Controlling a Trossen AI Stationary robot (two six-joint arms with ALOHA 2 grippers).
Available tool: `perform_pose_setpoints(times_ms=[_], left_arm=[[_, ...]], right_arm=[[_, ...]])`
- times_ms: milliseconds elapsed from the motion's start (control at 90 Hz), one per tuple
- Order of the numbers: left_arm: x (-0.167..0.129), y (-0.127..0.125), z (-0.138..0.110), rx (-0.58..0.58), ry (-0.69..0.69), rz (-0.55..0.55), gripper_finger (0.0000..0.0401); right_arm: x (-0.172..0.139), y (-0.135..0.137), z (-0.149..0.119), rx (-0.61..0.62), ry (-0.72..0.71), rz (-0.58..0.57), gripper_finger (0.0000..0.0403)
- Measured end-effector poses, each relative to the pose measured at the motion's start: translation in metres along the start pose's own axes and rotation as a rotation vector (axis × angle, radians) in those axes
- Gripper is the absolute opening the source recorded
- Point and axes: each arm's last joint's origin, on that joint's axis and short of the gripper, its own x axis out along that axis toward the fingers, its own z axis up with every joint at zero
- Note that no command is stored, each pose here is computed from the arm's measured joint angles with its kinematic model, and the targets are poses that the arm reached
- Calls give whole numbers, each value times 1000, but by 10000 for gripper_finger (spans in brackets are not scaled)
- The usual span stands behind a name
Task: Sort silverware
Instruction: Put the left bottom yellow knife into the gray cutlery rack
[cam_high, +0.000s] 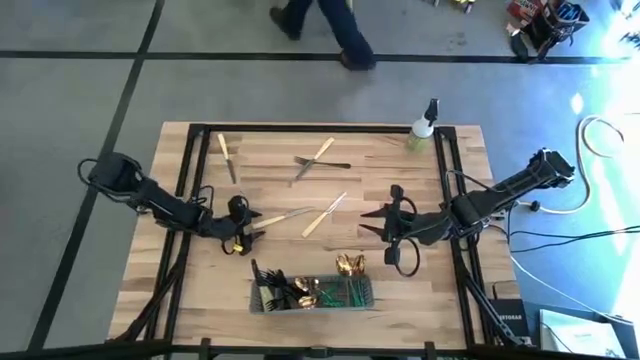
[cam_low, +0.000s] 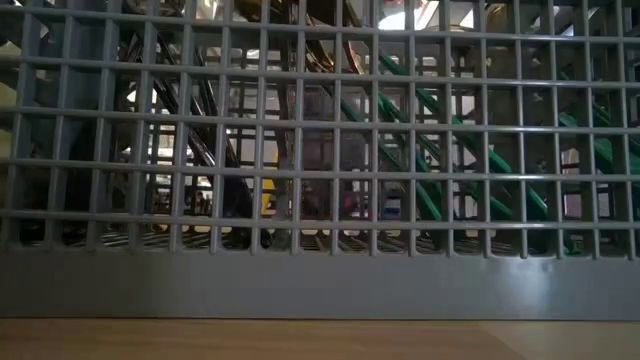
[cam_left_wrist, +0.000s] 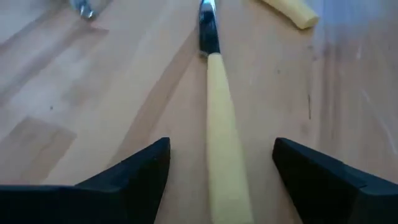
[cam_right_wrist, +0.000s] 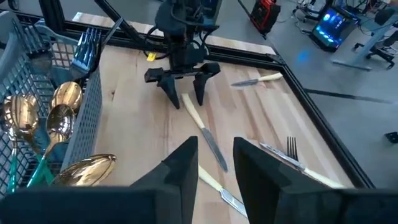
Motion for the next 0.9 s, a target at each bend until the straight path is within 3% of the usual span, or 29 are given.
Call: perform_pose_setpoints(times_ms=[100, 344, 533, 900], left_arm=[[4, -3, 1, 15, -17, -1, 247], [9, -5, -4, -33, 2, 1, 130], [9, -6, -3, -50, 1, -10, 67], [9, -7, 1, -80, -10, -6, 60]], right_arm=[[1, -2, 0, -6, 2, -9, 85], [2, -3, 0, -5, 2, -11, 85], [2, -3, 1, -4, -1, -11, 85], [1, -3, 14, 73, -119, -9, 85]])
